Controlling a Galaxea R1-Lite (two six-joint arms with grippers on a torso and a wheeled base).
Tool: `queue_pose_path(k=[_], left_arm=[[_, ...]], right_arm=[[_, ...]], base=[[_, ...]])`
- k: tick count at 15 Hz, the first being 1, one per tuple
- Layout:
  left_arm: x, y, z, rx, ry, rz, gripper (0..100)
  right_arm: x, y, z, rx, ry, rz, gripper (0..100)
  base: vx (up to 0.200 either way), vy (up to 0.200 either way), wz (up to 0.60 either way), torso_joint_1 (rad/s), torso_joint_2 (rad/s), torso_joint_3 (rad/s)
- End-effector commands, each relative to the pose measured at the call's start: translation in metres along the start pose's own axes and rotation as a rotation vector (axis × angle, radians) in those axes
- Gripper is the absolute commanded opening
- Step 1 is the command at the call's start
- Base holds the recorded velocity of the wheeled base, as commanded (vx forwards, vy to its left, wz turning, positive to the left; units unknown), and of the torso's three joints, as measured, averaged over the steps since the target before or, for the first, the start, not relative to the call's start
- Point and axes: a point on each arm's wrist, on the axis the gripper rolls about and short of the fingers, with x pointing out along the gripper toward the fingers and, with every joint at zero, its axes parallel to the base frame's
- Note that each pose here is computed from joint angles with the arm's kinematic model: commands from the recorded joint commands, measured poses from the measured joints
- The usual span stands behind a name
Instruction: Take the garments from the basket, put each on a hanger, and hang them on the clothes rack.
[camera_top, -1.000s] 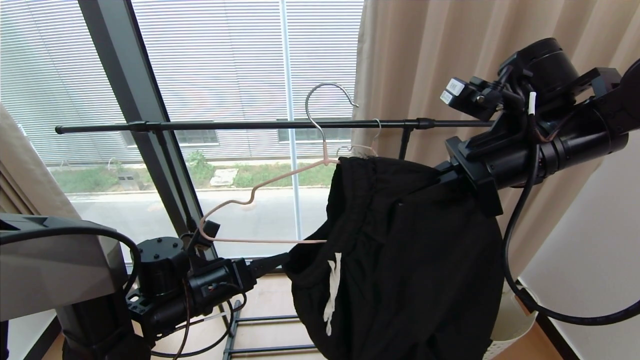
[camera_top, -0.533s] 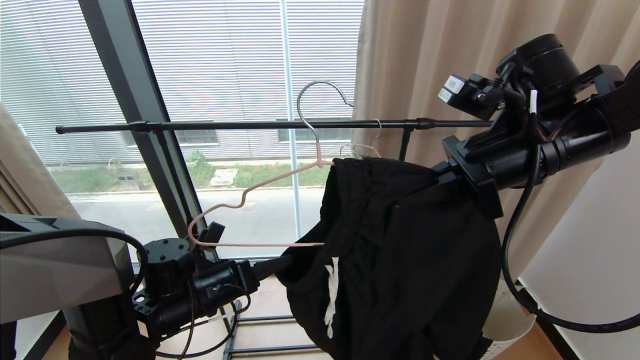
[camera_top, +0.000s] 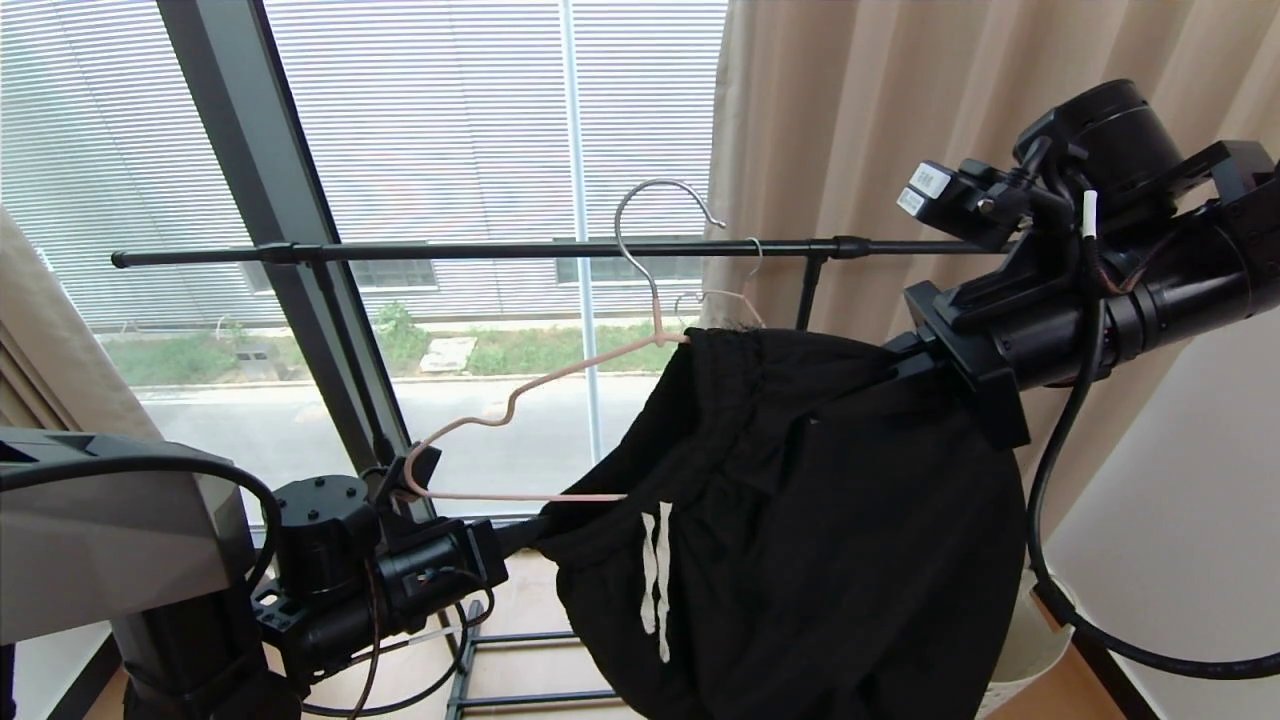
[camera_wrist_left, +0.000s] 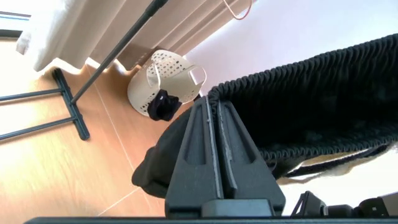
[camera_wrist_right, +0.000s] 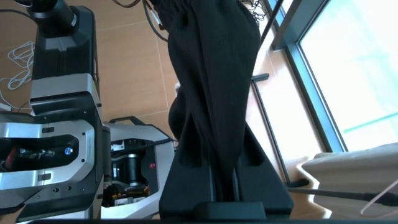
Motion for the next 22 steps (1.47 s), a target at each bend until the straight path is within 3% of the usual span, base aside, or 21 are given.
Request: queue_pose_path(k=[1,8,14,18,19,20,22], left_arm=[[-0.006,0.003,0.007,0.015,-0.029,0.014,0],[-0.011,0.011,0.016,0.074,-0.067,0.043,0],[-0.013,0.014,0.019,0.115,-0.077,0.055,0],[-0.012,0.013,0.020,0.188,-0.080,0.054,0],[-0.010,0.002,0.035,0.266,-0.137,0.018,0],[-0.009,-0.006,0.044,0.295,-0.172,-0.005,0],[-0.006,-0.026,0.075,0.316,-0.170,0.022,0]], right_arm=[[-0.012,0.003,-0.006,0.019,-0.001,-0.027,0],[-0.036,0.017,-0.027,0.069,0.017,-0.083,0],[-0.027,0.011,-0.049,0.083,0.183,-0.198,0],[-0.014,0.001,-0.062,0.061,0.195,-0.249,0],[-0.006,-0.004,-0.069,0.057,0.193,-0.253,0],[-0.004,-0.006,-0.071,0.053,0.189,-0.256,0],[0.003,-0.008,-0.080,0.032,0.169,-0.270,0]], base=[[0.000,0.000,0.00,0.000,0.00,0.000],[0.000,0.000,0.00,0.000,0.00,0.000],[0.000,0.000,0.00,0.000,0.00,0.000],[0.000,0.000,0.00,0.000,0.00,0.000],[0.000,0.000,0.00,0.000,0.00,0.000],[0.000,0.000,0.00,0.000,0.00,0.000],[0.000,0.000,0.00,0.000,0.00,0.000]])
